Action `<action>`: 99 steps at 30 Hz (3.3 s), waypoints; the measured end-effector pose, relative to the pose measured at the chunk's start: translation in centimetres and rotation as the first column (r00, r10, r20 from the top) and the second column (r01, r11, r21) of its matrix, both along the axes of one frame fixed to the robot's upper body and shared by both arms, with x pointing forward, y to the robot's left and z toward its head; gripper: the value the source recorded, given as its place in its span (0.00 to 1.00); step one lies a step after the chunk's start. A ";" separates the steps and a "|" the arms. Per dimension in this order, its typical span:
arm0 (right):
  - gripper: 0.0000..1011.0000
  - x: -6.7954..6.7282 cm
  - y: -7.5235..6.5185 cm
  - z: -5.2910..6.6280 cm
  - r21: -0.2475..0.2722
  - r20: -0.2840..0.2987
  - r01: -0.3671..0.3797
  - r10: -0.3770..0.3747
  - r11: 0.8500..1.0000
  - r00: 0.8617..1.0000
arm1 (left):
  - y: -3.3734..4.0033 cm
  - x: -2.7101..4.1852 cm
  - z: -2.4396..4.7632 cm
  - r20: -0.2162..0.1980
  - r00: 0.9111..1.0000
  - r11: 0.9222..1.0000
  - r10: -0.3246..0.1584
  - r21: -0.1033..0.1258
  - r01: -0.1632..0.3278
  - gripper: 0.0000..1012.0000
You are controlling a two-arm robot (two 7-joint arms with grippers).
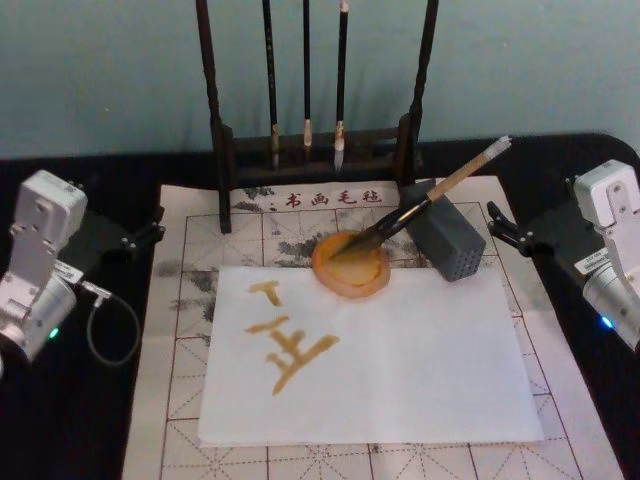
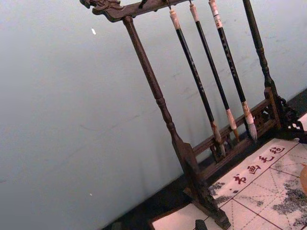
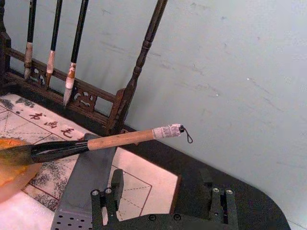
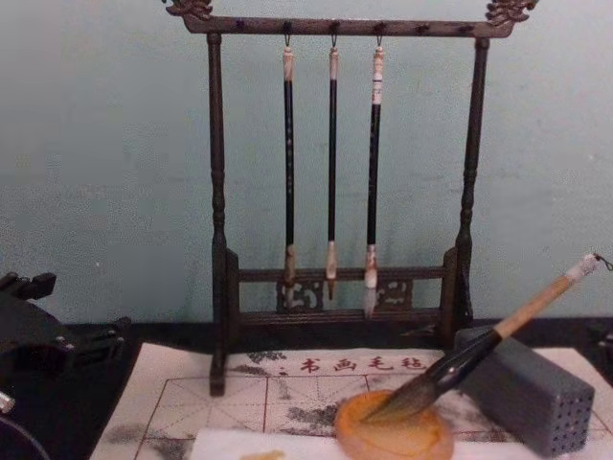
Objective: Pick up the brush from the inkstone, write on the paper, then place the brush back to its original position.
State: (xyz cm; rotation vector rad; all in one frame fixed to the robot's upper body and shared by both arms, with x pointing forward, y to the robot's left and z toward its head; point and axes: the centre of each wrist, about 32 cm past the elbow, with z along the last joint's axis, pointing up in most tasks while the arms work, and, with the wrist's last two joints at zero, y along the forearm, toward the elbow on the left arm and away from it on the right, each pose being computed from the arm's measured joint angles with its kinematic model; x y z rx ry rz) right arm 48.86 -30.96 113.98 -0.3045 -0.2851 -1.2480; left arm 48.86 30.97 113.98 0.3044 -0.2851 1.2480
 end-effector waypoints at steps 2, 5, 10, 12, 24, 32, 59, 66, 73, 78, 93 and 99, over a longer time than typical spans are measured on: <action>0.99 0.0 0.0 0.0 0.000 0.000 0.000 0.000 1.000 1.000 | 0.00 0.00 0.00 0.000 1.000 1.000 0.000 0.000 0.000 0.99; 0.99 0.0 0.0 0.0 0.000 0.000 0.000 0.000 1.000 1.000 | 0.00 0.00 0.00 0.000 1.000 1.000 0.000 0.000 0.000 0.99; 0.99 0.0 0.0 0.0 0.000 0.000 0.000 0.000 1.000 1.000 | 0.00 0.00 0.00 0.000 1.000 1.000 0.000 0.000 0.000 0.99; 0.99 0.0 0.0 0.0 0.000 0.000 0.000 0.000 1.000 1.000 | 0.00 0.00 0.00 0.000 1.000 1.000 0.000 0.000 0.000 0.99; 0.99 0.0 0.0 0.0 0.000 0.000 0.000 0.000 1.000 1.000 | 0.00 0.00 0.00 0.000 1.000 1.000 0.000 0.000 0.000 0.99; 0.99 0.0 0.0 0.0 0.000 0.000 0.000 0.000 1.000 1.000 | 0.00 0.00 0.00 0.000 1.000 1.000 0.000 0.000 0.000 0.99; 0.99 0.0 -0.1 0.2 0.018 -0.007 -0.001 0.001 1.000 1.000 | 0.00 0.00 0.00 0.000 1.000 1.000 0.000 0.000 0.000 0.99; 0.99 -0.2 -0.1 0.9 0.123 -0.060 -0.009 0.016 0.992 0.998 | 0.00 0.00 0.00 0.000 1.000 1.000 0.000 0.000 0.000 0.99; 0.99 -0.3 0.1 1.7 0.298 -0.153 0.004 0.043 0.954 0.987 | 0.00 0.00 0.00 0.000 1.000 1.000 0.000 0.000 0.000 0.99; 0.99 -0.2 0.5 1.9 0.421 -0.202 0.031 0.060 0.906 0.978 | 0.00 0.00 0.00 0.000 1.000 1.000 0.000 0.000 0.000 0.99; 0.99 0.5 2.1 1.7 0.724 -0.276 0.119 0.128 0.679 0.953 | 0.00 0.00 0.00 0.000 1.000 1.000 0.000 0.000 0.000 0.99; 0.99 0.9 2.4 1.6 0.779 -0.296 0.148 0.149 0.609 0.944 | 0.00 0.00 0.00 0.000 1.000 1.000 0.000 0.000 0.000 0.99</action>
